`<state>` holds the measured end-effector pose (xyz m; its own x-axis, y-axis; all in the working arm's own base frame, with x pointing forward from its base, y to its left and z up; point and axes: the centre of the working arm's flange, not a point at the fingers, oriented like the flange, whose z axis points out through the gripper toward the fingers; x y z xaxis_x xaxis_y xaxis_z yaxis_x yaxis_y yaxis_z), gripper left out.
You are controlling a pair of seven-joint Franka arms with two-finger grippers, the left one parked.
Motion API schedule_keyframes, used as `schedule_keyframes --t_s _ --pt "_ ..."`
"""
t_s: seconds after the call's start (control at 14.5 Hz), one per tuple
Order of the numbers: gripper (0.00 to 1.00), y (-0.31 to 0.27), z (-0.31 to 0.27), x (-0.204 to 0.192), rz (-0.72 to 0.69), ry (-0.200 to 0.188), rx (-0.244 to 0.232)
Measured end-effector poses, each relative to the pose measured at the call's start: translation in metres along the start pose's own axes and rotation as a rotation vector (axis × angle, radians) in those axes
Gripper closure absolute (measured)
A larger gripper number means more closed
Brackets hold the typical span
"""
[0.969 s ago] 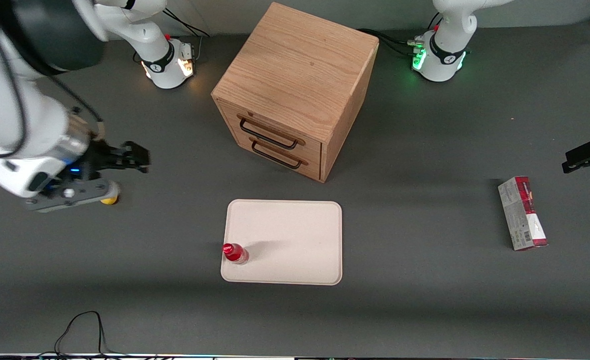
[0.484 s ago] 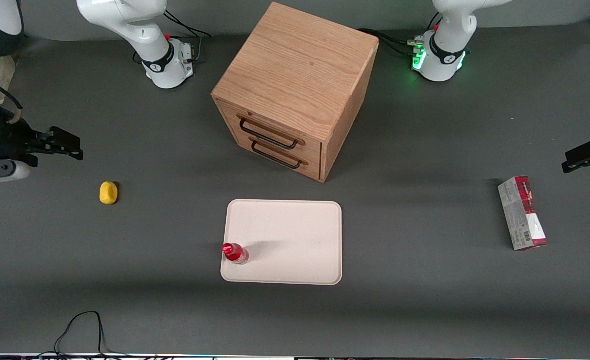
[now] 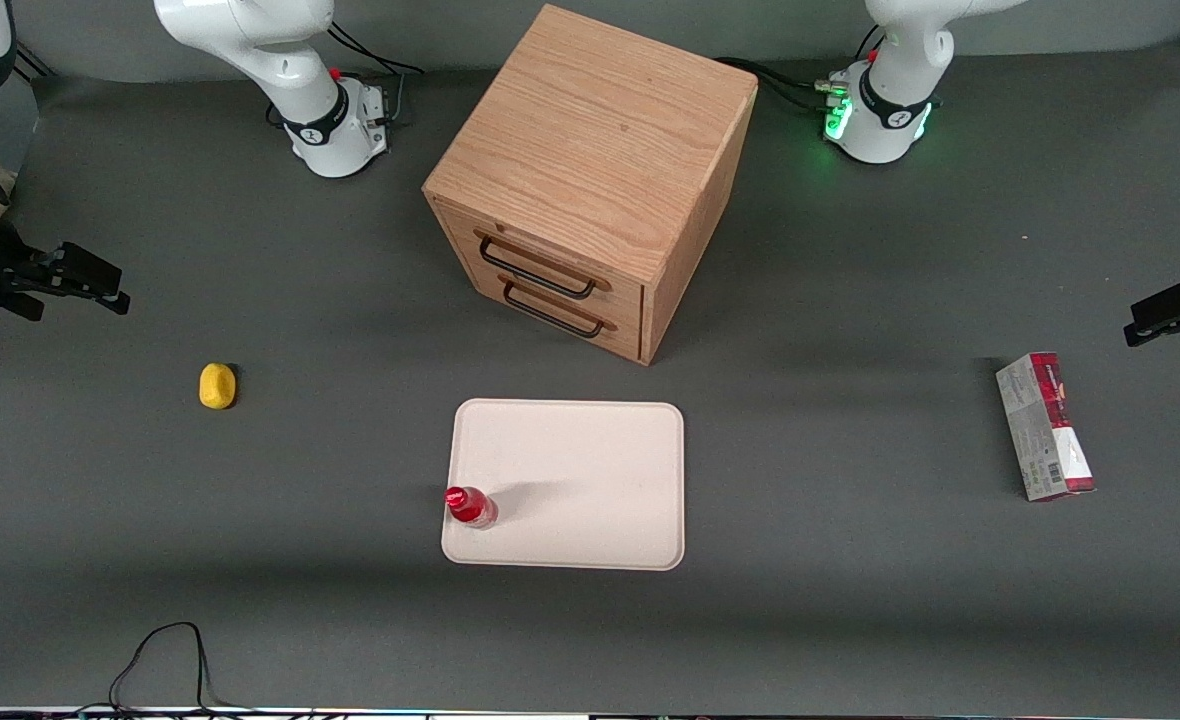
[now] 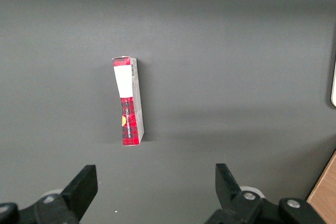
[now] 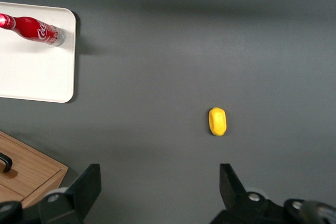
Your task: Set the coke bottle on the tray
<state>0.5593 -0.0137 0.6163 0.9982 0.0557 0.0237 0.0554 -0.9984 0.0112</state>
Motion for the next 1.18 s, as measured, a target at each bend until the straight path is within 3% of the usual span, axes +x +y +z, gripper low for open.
schedule_keyframes --t_s 0.14,0.62,1.18 --pt "0.0 0.0 -0.002 0.002 -0.013 0.005 -0.001" --pt "0.0 0.016 -0.004 -0.007 0.007 -0.052 -0.012" --pt "0.0 0.018 -0.004 -0.008 0.006 -0.054 -0.011"
